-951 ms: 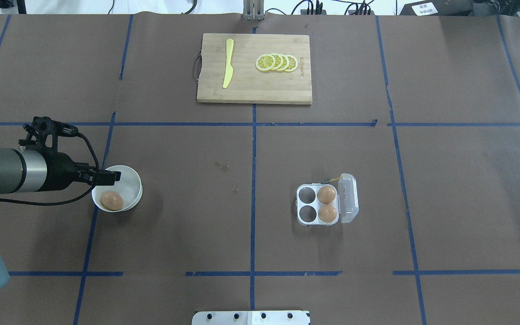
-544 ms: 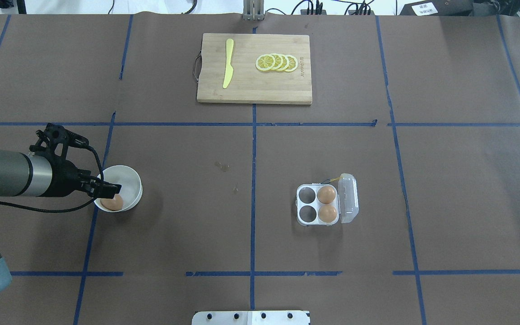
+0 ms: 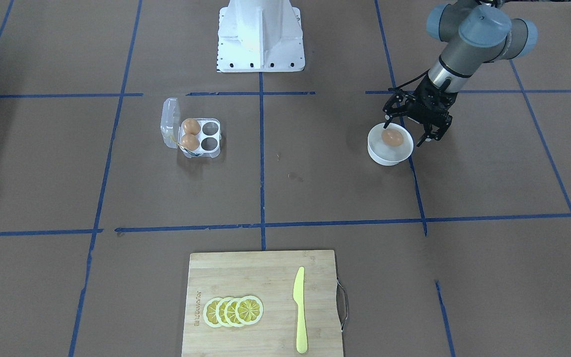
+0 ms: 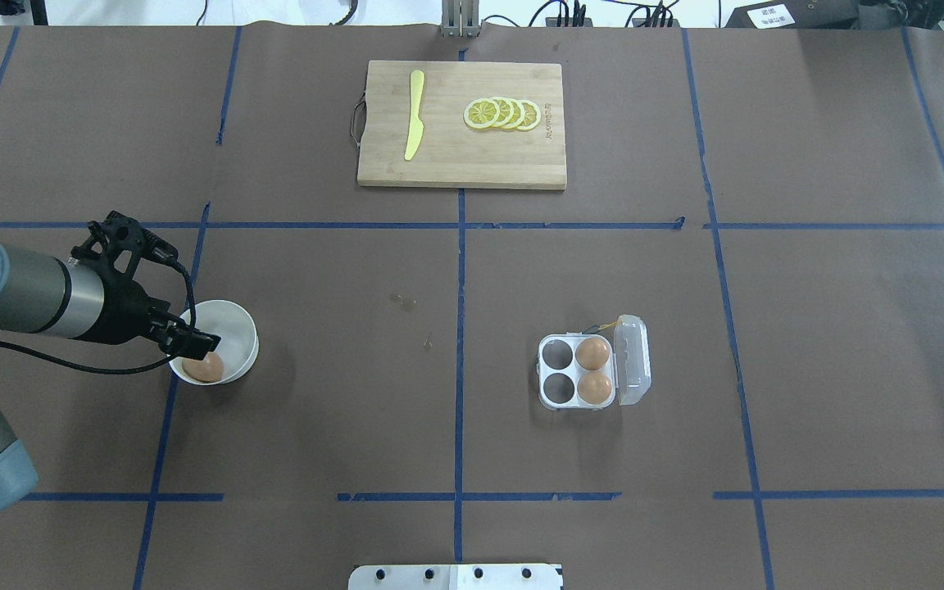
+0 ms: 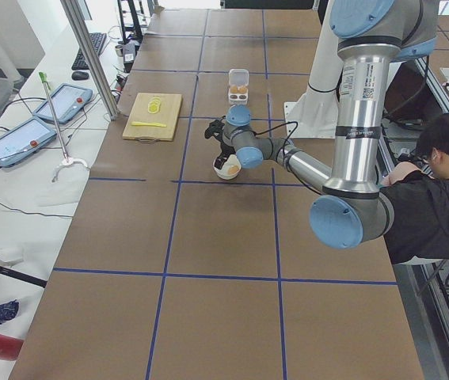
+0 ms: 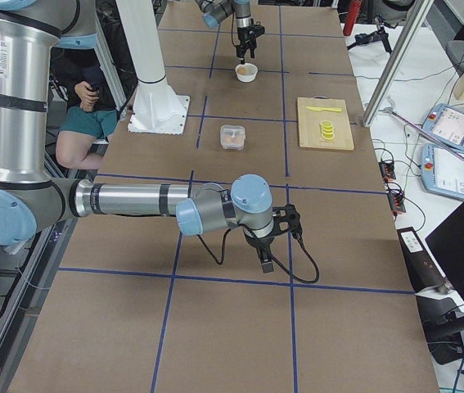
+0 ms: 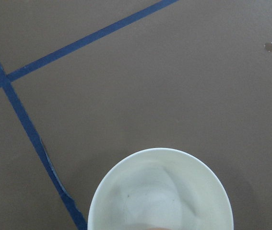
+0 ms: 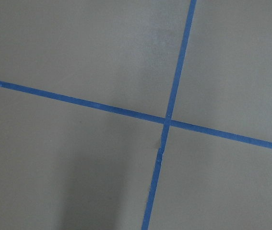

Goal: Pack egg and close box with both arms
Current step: 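Lower the left gripper into the bowl and grasp the brown egg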

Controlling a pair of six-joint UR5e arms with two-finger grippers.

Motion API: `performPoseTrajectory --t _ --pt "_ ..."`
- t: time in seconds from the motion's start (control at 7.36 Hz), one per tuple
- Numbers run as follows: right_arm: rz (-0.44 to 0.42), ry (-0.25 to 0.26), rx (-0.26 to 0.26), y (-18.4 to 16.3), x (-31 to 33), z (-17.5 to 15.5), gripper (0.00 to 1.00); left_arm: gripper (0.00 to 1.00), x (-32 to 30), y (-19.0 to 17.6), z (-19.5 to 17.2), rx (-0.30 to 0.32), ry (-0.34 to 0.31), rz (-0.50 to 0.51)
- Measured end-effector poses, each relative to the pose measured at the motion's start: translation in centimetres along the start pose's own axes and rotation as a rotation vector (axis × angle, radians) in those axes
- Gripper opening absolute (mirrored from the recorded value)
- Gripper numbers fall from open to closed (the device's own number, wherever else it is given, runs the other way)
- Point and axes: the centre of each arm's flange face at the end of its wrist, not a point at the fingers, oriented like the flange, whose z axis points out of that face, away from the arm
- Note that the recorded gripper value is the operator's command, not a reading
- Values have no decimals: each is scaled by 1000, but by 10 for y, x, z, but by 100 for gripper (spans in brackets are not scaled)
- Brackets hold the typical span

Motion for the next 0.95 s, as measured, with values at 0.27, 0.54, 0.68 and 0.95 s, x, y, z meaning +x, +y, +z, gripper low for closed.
performPoseTrajectory --t 0.27,0.54,0.68,0.95 --pt "1 0 -2 2 1 1 100 85 -4 -5 12 -20 -21 -10" --pt "1 0 -2 3 0 0 100 85 -7 -5 15 -26 -28 -15" --pt "1 0 -2 3 1 1 100 85 -7 -4 15 -27 -29 -16" --pt "2 0 -4 5 1 1 100 86 -7 -3 17 -30 -29 -17"
